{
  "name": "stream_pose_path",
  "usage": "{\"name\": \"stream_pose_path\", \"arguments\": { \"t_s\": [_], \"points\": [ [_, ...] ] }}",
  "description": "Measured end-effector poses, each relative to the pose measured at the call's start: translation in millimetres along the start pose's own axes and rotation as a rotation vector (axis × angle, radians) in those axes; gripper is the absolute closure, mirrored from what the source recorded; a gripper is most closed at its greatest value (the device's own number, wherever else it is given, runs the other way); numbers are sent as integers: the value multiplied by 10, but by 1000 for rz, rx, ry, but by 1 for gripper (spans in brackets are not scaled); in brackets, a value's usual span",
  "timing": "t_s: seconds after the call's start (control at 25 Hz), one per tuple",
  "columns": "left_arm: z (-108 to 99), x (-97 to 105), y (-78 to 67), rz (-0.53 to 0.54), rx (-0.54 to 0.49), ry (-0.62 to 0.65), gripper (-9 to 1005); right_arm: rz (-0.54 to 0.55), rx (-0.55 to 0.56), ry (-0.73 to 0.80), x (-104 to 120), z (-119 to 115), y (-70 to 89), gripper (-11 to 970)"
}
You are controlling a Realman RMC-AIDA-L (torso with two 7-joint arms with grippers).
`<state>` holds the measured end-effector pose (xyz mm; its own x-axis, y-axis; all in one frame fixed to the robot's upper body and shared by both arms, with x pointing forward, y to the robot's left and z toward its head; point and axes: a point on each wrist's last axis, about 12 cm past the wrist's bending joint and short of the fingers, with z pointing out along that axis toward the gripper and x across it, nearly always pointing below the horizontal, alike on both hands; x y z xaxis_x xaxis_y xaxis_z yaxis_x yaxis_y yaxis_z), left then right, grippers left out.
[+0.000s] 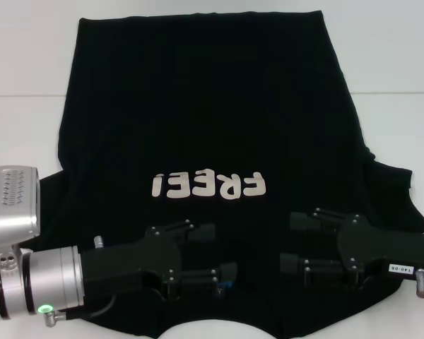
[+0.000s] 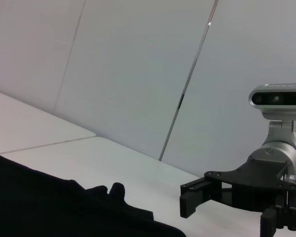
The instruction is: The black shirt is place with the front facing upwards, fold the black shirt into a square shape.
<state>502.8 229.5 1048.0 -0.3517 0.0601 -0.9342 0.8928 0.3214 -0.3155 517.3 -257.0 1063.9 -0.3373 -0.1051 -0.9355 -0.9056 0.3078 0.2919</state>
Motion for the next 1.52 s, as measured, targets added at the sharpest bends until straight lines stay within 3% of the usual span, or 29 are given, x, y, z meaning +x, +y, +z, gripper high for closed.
{"name": "stream_pose_path", "arguments": {
  "t_s": [0.96,1.2,1.52],
  "points": [
    [-9,-3,18,-23,-17,-2,148,3,-1,2,12,-5,7,60],
    [-141,-112,129,-60,-85,1,148,4,-1,2,12,-5,7,59],
    [-488,-320,279,-86,-215,37,148,5,1,2,18,-8,9,60]
  ]
}}
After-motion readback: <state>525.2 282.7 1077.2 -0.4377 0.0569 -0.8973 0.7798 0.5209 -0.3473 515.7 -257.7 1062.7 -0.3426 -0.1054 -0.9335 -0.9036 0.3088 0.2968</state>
